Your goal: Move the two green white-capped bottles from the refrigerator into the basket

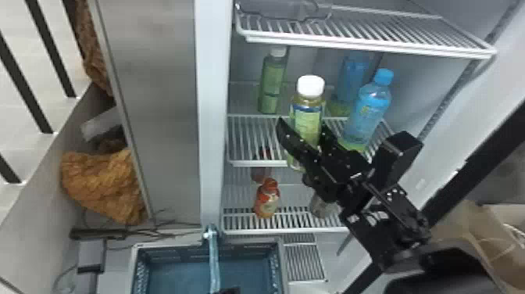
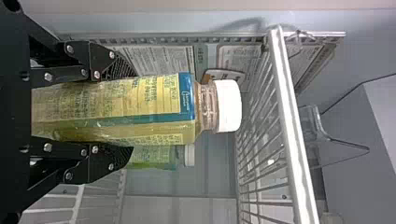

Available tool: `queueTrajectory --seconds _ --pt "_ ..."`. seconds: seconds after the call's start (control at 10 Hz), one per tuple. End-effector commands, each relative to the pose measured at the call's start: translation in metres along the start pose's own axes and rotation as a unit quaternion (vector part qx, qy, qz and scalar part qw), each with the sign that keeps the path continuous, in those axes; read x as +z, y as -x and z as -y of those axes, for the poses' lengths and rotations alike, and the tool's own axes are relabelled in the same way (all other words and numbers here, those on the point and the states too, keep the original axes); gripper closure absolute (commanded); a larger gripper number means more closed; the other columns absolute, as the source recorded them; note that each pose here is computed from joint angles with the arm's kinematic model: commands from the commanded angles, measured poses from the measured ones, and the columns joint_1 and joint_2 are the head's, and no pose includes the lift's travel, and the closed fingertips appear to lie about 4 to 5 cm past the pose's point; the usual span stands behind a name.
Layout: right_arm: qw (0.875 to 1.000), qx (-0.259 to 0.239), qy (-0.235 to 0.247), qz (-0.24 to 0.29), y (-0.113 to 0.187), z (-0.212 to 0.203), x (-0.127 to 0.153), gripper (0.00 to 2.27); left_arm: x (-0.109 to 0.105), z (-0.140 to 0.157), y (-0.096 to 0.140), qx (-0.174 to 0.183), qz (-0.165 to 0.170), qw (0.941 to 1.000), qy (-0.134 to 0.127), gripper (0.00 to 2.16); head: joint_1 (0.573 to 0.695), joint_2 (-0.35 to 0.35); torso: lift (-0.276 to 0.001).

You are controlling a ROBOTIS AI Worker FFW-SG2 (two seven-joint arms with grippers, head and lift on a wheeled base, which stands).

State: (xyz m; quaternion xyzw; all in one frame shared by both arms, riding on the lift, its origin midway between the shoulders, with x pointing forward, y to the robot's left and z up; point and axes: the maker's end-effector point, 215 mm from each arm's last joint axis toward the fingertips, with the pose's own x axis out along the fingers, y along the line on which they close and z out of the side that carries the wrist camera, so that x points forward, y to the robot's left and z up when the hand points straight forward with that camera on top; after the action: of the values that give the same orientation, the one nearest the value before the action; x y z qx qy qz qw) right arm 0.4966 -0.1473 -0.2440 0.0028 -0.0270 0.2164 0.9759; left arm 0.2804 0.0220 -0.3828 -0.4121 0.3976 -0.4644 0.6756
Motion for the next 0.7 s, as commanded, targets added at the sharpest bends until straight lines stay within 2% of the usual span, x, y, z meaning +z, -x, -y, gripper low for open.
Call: queueTrajectory --seconds 0.0,0.4,0.6 --pt "1.000 0.007 -0.016 -0.024 0.017 -0.011 -0.002 1.01 0.000 0.000 0.000 0.000 0.001 1.0000 0.000 1.20 0.695 -0.183 -0.004" --pt "0.995 0.017 -0.043 -0.084 0.056 -0.029 -0.008 1.01 -0.001 -0.001 0.001 0.001 0.001 1.0000 0.003 1.20 0.695 -0.186 -0.004" --pt "0.990 0.026 -0.066 -0.119 0.074 -0.044 -0.019 1.01 -0.001 0.000 0.000 0.000 0.001 1.0000 0.002 1.20 0.695 -0.194 -0.004"
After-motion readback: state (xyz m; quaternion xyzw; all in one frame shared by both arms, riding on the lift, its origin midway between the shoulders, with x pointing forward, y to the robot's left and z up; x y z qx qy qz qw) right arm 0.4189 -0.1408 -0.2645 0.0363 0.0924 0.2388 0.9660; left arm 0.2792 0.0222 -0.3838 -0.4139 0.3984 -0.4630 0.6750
